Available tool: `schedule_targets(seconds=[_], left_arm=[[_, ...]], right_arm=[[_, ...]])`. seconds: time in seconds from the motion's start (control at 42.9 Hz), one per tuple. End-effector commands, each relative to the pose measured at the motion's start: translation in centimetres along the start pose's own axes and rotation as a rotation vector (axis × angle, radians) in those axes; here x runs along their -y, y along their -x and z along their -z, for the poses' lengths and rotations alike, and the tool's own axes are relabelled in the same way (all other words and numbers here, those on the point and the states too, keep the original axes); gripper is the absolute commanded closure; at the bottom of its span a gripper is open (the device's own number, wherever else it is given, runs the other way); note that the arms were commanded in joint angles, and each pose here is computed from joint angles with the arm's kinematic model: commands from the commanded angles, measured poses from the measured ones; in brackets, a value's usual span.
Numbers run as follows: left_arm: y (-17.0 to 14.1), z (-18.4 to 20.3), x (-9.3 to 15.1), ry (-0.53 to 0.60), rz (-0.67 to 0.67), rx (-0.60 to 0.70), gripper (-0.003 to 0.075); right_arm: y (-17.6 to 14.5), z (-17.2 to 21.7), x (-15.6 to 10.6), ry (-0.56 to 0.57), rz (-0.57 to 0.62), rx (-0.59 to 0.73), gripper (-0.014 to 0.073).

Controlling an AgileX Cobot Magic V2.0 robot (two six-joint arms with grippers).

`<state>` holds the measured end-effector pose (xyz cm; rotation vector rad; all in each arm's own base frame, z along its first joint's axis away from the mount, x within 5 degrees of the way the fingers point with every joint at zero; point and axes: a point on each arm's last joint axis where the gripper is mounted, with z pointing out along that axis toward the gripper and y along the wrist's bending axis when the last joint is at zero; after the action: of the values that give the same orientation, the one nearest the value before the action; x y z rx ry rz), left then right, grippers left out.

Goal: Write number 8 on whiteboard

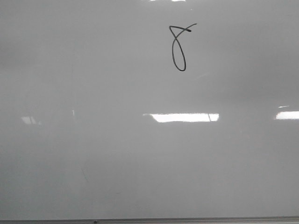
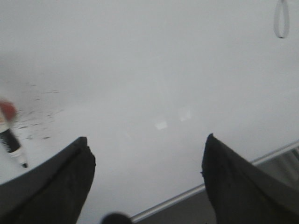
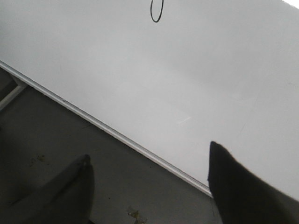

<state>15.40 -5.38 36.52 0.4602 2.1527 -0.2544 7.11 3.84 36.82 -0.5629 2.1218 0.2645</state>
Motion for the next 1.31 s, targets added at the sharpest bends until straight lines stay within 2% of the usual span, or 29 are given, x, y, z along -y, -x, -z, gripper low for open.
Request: schedule_targets(seconds=[0.0, 0.093, 0.233, 0.466, 0.559, 0.699, 0.769, 0.862, 0.979, 1.282], left_arm=[[-0.1, 1.9, 1.6, -0.067, -0.038, 0.087, 0.0241], [-1.3, 3.0, 2.1, -0.089, -0.027, 0.079, 0.0275], [-2.2, 4.2, 1.5, -0.016, 0.024, 0.098, 0.0354], [-2.1, 4.3, 1.4, -0.008, 0.044, 0.109, 0.0374], [-2.1, 4.3, 1.4, -0.008, 0.044, 0.111, 0.0374], [-2.1, 4.3, 1.4, -0.012, 0.048, 0.112, 0.0400], [-2.1, 4.3, 1.5, -0.020, 0.055, 0.117, 0.0458], [-2.0, 4.3, 1.5, -0.021, 0.056, 0.125, 0.0578], [-1.8, 4.3, 1.5, -0.020, 0.057, 0.142, 0.0741], [-1.8, 4.0, 1.4, -0.019, 0.105, 0.178, 0.0741]], right_arm=[[0.5, 0.5, 0.2, -0.021, -0.009, 0.083, 0.0059], [0.2, 0.3, 0.2, -0.024, -0.007, 0.072, 0.0059], [0.2, 0.3, 0.3, -0.028, -0.004, 0.071, 0.0059], [0.2, 0.3, 0.3, -0.028, 0.001, 0.063, 0.0068], [0.1, 0.3, 0.3, -0.028, 0.010, 0.060, 0.0179], [0.1, 0.3, 0.3, -0.028, 0.010, 0.060, 0.0435], [0.1, 0.3, 0.3, -0.028, 0.010, 0.060, 0.0541], [0.1, 0.3, 0.3, -0.028, 0.010, 0.060, 0.0664], [0.3, 0.3, 0.3, -0.028, 0.010, 0.080, 0.0665], [0.2, 0.3, 0.3, -0.028, 0.010, 0.070, 0.0665]])
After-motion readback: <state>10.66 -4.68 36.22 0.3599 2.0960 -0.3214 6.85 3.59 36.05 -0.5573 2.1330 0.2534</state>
